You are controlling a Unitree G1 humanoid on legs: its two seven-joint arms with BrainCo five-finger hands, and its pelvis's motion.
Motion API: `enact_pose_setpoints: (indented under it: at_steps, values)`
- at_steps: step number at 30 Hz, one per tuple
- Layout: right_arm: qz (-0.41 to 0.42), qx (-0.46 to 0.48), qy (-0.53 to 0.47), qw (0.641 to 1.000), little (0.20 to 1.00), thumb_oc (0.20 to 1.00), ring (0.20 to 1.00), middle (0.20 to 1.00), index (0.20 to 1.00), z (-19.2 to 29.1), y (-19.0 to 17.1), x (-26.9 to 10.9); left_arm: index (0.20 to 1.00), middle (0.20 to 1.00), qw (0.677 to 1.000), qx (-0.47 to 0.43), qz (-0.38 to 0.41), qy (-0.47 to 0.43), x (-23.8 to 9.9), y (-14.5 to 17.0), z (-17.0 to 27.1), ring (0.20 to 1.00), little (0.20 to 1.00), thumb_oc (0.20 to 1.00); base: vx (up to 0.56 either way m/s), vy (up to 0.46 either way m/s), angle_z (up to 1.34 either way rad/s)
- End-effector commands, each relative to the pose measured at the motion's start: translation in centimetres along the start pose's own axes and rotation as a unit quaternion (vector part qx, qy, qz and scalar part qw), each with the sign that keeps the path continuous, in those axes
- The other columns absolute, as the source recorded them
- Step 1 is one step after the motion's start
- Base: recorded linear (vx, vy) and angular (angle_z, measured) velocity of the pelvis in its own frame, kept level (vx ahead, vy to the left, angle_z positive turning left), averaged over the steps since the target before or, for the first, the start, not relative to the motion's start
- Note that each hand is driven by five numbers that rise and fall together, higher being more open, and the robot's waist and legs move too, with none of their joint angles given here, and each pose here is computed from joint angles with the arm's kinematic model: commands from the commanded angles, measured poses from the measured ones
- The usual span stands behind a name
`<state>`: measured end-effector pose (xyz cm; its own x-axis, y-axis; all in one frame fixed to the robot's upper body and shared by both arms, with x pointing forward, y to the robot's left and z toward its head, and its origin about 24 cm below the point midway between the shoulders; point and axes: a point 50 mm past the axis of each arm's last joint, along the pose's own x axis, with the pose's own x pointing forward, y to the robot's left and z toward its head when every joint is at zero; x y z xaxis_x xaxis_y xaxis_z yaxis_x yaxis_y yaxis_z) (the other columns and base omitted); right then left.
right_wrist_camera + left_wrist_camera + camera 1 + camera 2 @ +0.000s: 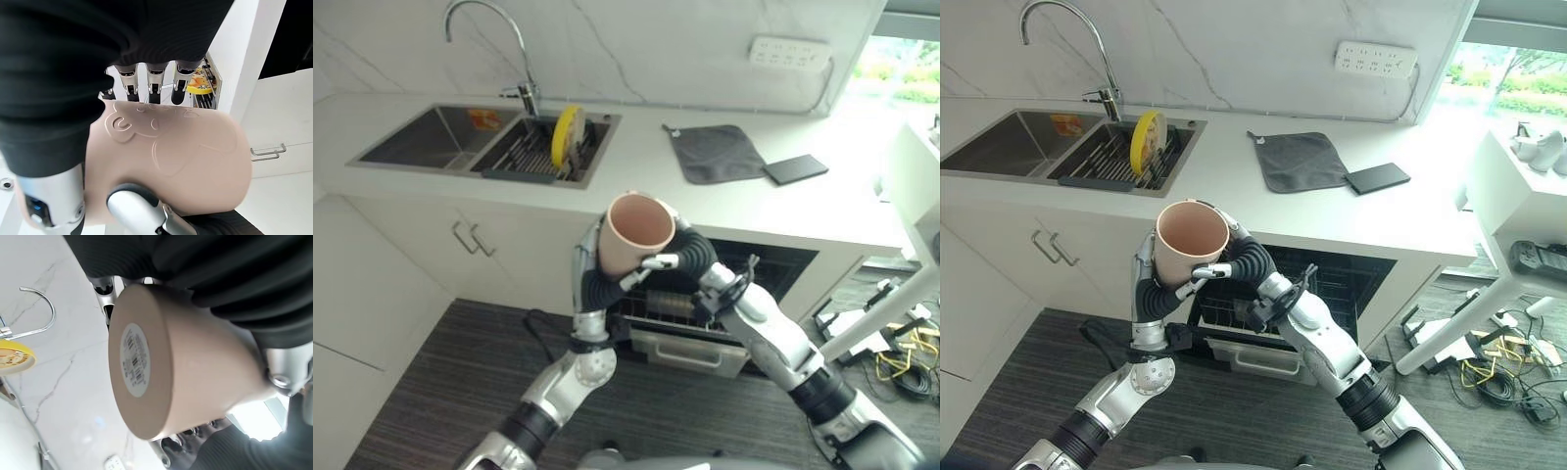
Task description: Place the dishes in the dishwasher.
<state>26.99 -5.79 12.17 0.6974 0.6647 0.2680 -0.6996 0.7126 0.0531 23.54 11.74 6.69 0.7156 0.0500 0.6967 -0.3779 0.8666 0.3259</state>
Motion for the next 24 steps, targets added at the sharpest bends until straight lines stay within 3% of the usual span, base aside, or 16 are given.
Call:
enact_pose_setpoints:
  at_steps: [1, 13, 24]
  values:
    - [0.048, -0.007, -0.088, 0.995, 1.000, 1.000, 1.000, 1.000, 1.000, 3.8, 1.7, 3.2, 0.200, 0.200, 0.996, -0.012, -0.049, -0.073, 1.7, -1.8, 1.3, 0.200, 0.200, 0.200, 0.00, 0.000, 0.00]
    - [0.029, -0.007, -0.079, 0.996, 1.000, 1.000, 1.000, 1.000, 1.000, 3.5, 1.9, 3.8, 0.200, 0.200, 0.995, 0.065, -0.055, -0.056, 1.4, -1.6, 0.0, 0.200, 0.200, 0.200, 0.01, 0.001, 0.00]
    - [0.042, 0.024, -0.071, 0.996, 1.000, 1.000, 1.000, 1.000, 1.000, 3.1, 3.7, 5.2, 0.200, 0.200, 0.989, 0.082, -0.066, -0.108, 1.9, -2.7, 0.8, 0.200, 0.200, 0.200, 0.00, -0.002, 0.01]
